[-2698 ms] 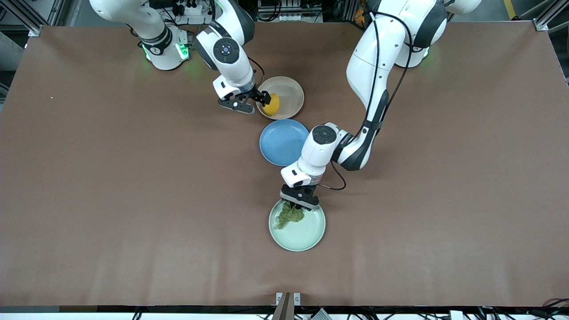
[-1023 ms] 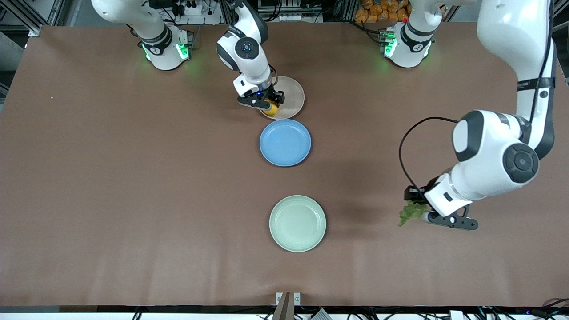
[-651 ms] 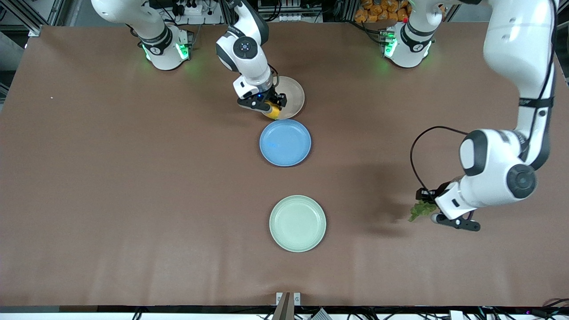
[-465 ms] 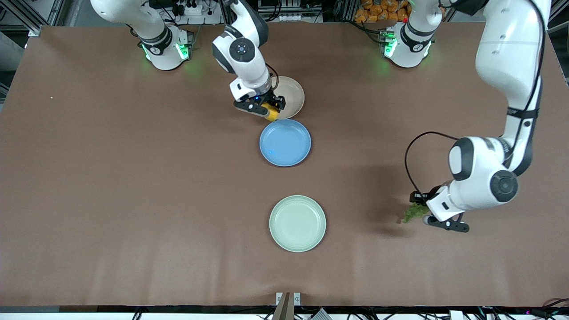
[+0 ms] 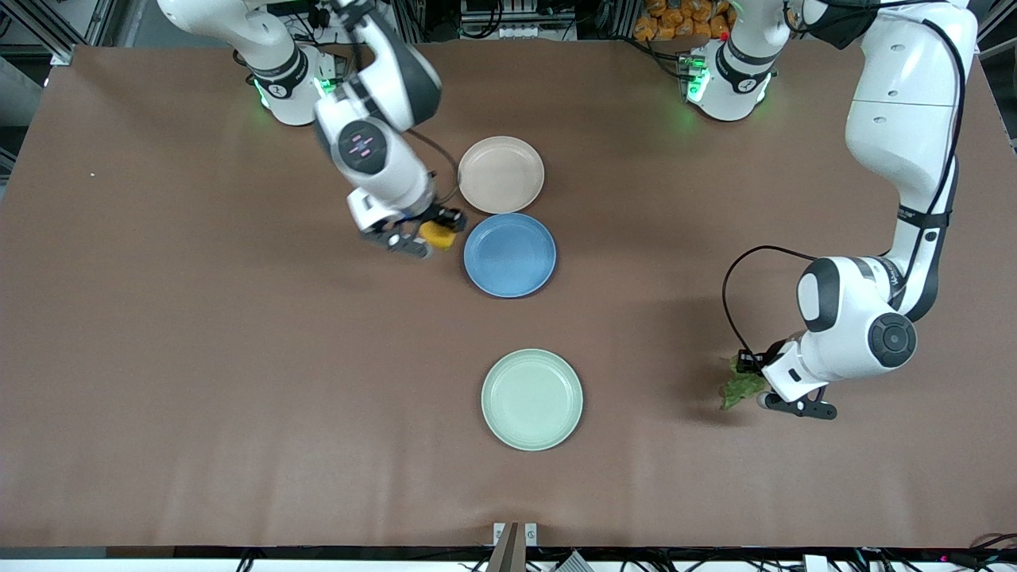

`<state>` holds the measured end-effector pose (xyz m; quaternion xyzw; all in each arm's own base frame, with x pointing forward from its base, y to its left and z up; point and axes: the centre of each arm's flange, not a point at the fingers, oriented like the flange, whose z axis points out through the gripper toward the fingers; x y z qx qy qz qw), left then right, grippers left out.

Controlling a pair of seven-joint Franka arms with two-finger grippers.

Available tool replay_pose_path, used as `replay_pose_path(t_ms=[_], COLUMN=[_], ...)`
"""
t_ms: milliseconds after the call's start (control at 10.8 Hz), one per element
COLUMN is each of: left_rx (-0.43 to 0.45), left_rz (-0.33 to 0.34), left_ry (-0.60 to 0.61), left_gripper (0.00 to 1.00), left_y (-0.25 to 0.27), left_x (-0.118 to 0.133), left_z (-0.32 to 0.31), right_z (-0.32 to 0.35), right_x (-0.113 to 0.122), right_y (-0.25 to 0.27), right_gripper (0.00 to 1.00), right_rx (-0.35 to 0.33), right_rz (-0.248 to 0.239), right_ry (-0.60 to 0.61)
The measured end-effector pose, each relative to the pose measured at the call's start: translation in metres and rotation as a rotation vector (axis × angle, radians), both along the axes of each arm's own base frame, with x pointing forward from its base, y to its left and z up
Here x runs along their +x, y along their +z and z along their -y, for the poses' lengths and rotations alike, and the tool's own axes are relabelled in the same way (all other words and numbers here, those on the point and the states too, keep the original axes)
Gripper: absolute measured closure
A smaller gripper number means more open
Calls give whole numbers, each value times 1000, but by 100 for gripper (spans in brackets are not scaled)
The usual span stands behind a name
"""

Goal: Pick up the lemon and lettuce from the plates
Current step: 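Release the lettuce on the table while the right gripper carries lemon, then lower the lemon to the table and open the right gripper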

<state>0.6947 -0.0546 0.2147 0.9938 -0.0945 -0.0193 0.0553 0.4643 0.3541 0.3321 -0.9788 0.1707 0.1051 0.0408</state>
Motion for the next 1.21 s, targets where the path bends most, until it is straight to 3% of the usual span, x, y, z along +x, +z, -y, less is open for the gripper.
replay_pose_path(t_ms=[186,465,651,837,1209], left_rx=[-2,9,47,61,69], left_rz=[41,97,119,137,163], left_ry=[-3,-3,-30,-33,38], left_gripper=[29,0,0,0,0], left_y=[24,100,161,227,322], left_x=[8,12,5,-11,-49], left_z=[2,-8,-10,-16,-36], right_z=[52,142,191,234,314], right_x=[35,76,92,101,118], right_y=[2,-12,-23,-36,-54], right_gripper=[22,22,22,22,22], right_rx=[19,47,30,-49,-55], right_rz=[-6,-22,-19,-21,11], right_ry=[40,79,113,176,258])
